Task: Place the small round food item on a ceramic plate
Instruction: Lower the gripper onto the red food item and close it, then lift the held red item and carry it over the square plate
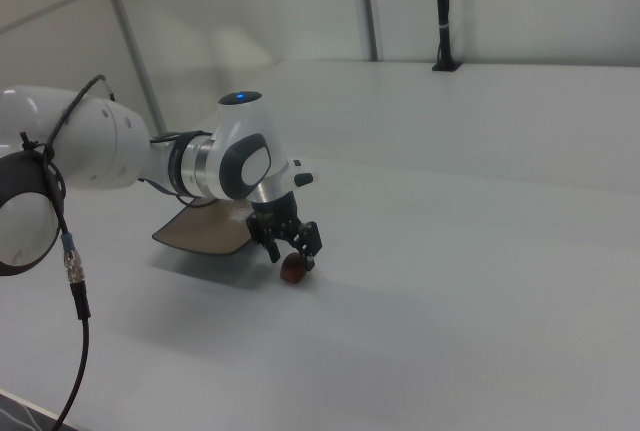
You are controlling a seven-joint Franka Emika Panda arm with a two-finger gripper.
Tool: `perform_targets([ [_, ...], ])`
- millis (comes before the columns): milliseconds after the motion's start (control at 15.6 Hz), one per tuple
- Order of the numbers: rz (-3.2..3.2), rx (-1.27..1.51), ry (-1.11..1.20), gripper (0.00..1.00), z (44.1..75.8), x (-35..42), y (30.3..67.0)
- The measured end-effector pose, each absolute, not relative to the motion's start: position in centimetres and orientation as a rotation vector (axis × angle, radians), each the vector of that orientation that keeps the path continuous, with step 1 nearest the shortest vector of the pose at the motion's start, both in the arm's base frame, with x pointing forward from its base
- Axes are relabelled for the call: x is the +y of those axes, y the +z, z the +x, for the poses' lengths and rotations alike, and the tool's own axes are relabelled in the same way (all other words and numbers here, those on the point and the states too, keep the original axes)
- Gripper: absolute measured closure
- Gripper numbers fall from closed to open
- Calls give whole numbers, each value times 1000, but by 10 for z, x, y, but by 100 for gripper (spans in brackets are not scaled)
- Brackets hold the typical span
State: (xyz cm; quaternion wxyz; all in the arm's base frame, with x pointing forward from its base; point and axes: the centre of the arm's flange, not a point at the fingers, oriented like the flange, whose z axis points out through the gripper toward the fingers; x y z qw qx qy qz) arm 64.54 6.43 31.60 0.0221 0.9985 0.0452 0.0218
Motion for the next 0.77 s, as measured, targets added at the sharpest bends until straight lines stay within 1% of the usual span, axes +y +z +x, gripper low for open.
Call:
perform_targets([
  [64,3094,138,68,20,645,64,316],
  [257,3093,133,69,54,645,64,316],
  [321,3094,131,70,58,646,64,317],
  [386,3094,131,72,58,646,64,317],
  [450,3093,130,77,62,647,64,319],
  [514,3093,130,86,63,648,64,321],
  [771,3092,106,141,63,659,56,343],
])
